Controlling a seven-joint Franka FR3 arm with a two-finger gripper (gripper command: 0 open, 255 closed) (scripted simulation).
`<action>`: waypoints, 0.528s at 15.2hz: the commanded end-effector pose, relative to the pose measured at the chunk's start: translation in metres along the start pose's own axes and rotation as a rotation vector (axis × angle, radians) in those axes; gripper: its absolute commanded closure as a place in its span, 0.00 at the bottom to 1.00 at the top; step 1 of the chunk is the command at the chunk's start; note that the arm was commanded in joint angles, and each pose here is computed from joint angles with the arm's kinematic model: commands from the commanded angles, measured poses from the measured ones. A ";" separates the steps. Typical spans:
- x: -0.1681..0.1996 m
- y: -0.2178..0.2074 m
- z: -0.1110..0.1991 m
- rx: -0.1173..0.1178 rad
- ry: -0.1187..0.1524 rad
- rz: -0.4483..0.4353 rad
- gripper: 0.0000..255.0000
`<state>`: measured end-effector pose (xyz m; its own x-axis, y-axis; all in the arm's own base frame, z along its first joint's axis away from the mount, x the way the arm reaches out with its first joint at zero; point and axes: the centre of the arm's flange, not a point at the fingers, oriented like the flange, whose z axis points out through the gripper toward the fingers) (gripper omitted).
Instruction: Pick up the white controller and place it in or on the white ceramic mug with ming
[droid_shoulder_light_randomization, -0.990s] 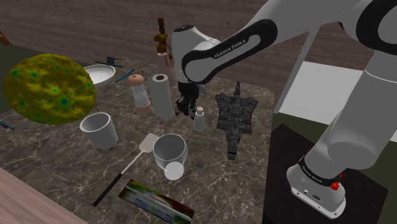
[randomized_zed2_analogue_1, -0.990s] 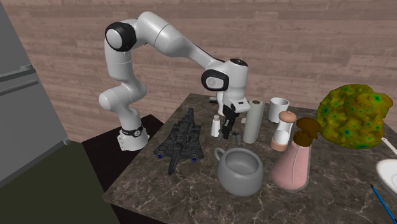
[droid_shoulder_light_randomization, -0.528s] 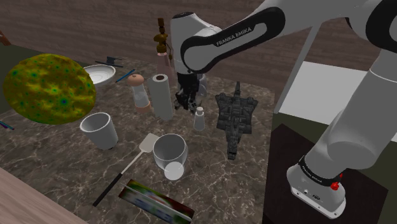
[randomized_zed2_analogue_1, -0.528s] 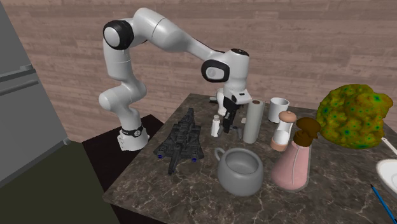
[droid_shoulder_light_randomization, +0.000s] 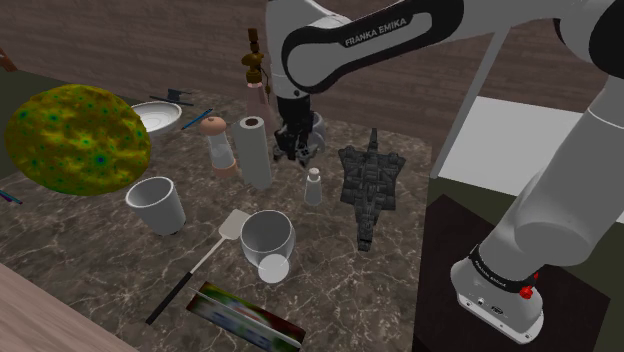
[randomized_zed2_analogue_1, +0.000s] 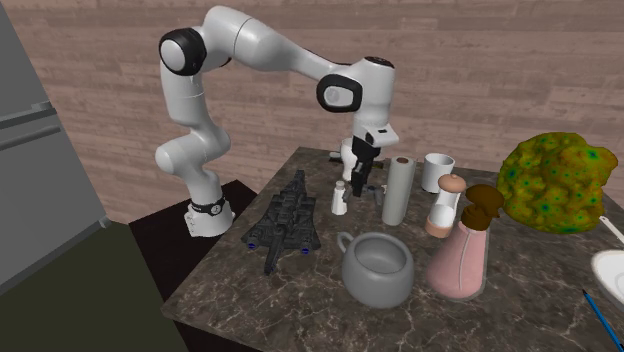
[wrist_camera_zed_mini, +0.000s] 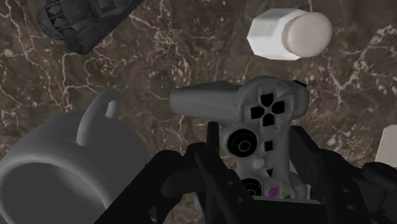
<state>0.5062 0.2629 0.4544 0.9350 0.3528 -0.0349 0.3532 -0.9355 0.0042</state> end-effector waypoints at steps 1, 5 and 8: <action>0.000 0.001 -0.011 0.000 0.000 0.000 1.00; -0.001 0.001 -0.032 0.000 0.000 0.000 1.00; -0.001 0.001 -0.048 0.000 0.000 0.000 1.00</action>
<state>0.5060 0.2623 0.4958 0.9350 0.3529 -0.0349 0.3532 -0.9355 0.0041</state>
